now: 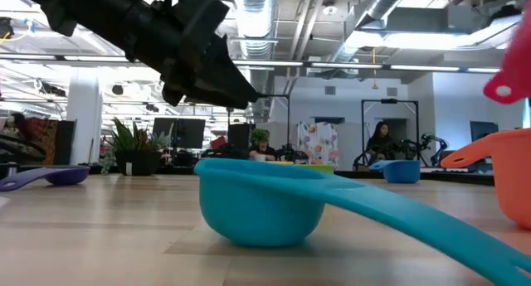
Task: Nest measuring cups in basket
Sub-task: Stack the red measuring cup on top of the orange measuring cup
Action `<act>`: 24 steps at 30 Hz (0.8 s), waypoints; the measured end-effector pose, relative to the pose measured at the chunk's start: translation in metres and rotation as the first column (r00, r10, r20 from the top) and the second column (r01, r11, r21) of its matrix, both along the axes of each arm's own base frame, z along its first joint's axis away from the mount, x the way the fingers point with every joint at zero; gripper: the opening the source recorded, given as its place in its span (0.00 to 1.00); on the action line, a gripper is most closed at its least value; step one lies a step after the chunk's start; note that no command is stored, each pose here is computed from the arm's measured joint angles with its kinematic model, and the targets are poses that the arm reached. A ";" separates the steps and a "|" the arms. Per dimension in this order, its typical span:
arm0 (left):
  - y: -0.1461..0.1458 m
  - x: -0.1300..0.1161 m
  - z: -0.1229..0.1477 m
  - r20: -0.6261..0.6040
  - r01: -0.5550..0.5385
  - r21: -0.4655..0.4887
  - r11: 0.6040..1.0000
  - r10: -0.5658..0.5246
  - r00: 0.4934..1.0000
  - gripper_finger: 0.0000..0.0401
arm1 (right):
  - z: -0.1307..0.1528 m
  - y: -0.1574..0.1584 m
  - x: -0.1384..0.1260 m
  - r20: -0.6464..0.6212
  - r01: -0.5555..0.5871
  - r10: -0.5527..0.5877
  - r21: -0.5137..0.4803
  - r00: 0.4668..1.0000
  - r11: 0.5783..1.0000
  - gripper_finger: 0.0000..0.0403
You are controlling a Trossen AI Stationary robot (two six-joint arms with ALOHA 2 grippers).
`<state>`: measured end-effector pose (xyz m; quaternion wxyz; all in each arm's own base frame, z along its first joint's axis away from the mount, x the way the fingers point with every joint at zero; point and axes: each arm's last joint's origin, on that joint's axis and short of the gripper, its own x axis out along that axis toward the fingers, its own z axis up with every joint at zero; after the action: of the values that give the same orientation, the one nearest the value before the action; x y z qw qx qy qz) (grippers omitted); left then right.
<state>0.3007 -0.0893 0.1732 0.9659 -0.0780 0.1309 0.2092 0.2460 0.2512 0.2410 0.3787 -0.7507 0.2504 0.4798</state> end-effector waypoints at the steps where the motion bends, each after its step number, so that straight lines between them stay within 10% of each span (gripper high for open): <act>1: -0.001 0.000 0.000 0.004 0.003 -0.004 1.000 -0.003 1.000 0.36 | -0.005 0.001 0.000 -0.022 -0.002 0.002 -0.020 1.000 1.000 0.06; 24: -0.003 0.000 0.002 0.003 -0.005 0.026 1.000 0.005 1.000 0.36 | -0.014 0.003 -0.006 -0.095 -0.041 0.035 -0.071 0.995 0.997 0.08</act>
<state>0.3009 -0.0919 0.1753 0.9665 -0.0659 0.1265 0.2133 0.2398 0.2540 0.2268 0.3299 -0.7454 0.2707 0.5121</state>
